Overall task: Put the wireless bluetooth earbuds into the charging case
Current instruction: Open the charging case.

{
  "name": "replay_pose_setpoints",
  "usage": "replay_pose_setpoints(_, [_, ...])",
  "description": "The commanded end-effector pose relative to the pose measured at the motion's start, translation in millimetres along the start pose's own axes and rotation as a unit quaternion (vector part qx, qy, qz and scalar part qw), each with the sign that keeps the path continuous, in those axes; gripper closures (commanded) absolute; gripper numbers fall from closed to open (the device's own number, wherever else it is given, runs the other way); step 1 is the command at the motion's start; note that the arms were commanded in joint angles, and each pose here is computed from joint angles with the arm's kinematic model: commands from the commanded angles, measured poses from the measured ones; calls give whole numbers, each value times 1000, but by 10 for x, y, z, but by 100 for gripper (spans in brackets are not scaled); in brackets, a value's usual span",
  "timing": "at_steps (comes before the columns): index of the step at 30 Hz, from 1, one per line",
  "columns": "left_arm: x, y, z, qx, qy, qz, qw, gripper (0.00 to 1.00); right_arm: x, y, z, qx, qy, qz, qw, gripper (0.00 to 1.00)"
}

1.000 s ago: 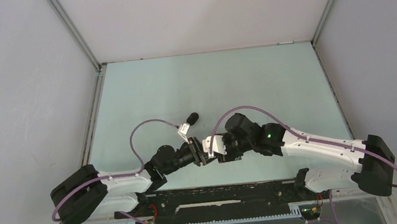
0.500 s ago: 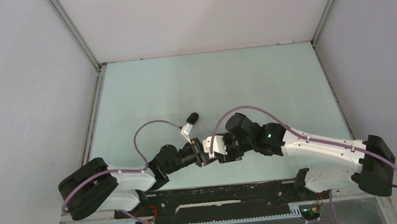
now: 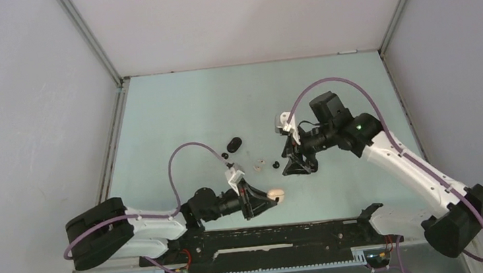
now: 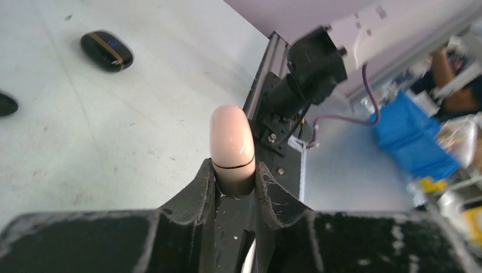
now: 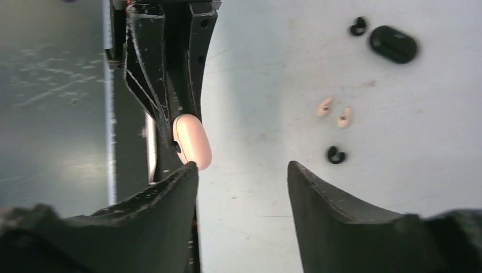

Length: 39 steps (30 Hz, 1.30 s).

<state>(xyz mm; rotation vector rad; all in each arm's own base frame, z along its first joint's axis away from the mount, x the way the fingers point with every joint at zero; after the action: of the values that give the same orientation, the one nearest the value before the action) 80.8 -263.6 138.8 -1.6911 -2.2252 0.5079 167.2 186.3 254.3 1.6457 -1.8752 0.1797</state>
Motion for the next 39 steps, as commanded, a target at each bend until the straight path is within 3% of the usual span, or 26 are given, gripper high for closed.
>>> replay_pose_setpoints(1, [-30,-152,-153,-182,-57,36,981,97,-14,247,207,-95,47,-133,985,42])
replay_pose_setpoints(7, [-72,-277,-165,-225,-61,71,970,97,-81,329,352,-77,59,-159,982,43])
replay_pose_setpoints(17, [-135,-403,-134,-202,-79,120,969,97,-234,492,499,-19,106,-169,980,45])
replay_pose_setpoints(25, [-153,-440,-143,-204,-95,121,967,97,-289,452,512,-27,118,-153,981,52])
replay_pose_setpoints(32, [-151,-425,-145,-211,-101,106,966,97,-317,435,514,-28,123,-146,981,68])
replay_pose_setpoints(36, [-162,-376,-116,-209,-96,88,969,79,-313,434,514,-14,126,-135,983,83])
replay_pose_setpoints(39, [-171,-338,-43,-207,-83,81,972,68,-304,439,519,20,137,-104,985,86])
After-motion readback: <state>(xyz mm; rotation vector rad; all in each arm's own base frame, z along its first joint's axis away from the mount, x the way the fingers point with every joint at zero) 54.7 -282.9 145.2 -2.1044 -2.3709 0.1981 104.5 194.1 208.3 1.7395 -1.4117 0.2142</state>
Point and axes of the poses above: each gripper's point midway between its finger pads, its own x axis back along the fingers, its own y axis along the line the jaws close on, z = x × y, the point moved 7 cm from there along x, back along the fingers, and after that the axes turned 13 degrees about -x, right-handed, at the moved point
